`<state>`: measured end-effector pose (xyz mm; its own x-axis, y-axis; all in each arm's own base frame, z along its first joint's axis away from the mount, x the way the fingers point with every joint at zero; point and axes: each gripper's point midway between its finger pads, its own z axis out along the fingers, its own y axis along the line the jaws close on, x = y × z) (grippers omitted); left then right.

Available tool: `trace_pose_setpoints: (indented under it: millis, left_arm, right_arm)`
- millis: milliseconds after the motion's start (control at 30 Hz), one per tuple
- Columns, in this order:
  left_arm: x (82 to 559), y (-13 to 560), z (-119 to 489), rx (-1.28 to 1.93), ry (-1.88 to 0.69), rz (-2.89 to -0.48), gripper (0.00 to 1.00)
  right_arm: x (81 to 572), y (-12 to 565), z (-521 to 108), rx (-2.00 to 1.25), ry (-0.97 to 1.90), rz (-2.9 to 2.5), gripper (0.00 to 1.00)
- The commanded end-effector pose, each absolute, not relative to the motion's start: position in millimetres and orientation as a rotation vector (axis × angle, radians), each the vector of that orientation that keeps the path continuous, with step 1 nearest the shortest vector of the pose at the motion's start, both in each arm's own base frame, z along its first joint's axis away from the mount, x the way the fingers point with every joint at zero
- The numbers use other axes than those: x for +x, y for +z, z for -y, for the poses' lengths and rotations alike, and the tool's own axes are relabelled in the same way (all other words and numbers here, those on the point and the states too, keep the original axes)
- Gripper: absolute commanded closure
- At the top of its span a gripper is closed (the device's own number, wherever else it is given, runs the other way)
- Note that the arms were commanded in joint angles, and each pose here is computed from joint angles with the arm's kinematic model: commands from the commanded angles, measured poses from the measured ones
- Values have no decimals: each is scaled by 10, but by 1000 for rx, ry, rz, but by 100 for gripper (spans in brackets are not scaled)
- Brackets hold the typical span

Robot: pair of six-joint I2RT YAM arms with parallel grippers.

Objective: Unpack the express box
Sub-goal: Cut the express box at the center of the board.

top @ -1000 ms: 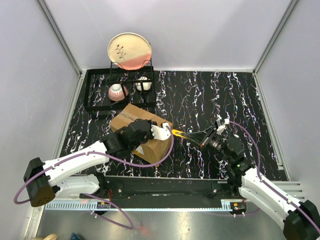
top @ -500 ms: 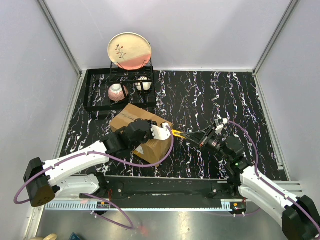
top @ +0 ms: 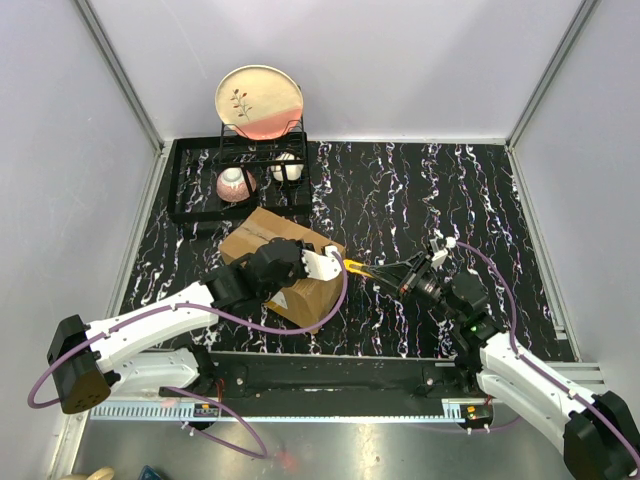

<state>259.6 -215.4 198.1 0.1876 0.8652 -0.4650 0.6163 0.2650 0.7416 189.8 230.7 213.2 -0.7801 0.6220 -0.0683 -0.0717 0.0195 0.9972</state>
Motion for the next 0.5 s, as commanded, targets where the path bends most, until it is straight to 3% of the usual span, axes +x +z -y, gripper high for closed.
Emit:
trace_pose_setpoints:
  millis: [0,467]
  left_arm:
    - [2589,2095,2190,1366,259,-1502,100]
    - [2589,2119,2193,1365,260,-1497,100]
  right_arm:
    - [1855,2282,-2291,510,1861,-1749,100]
    - [1869,2242,-2296,516,1853,-1773,100]
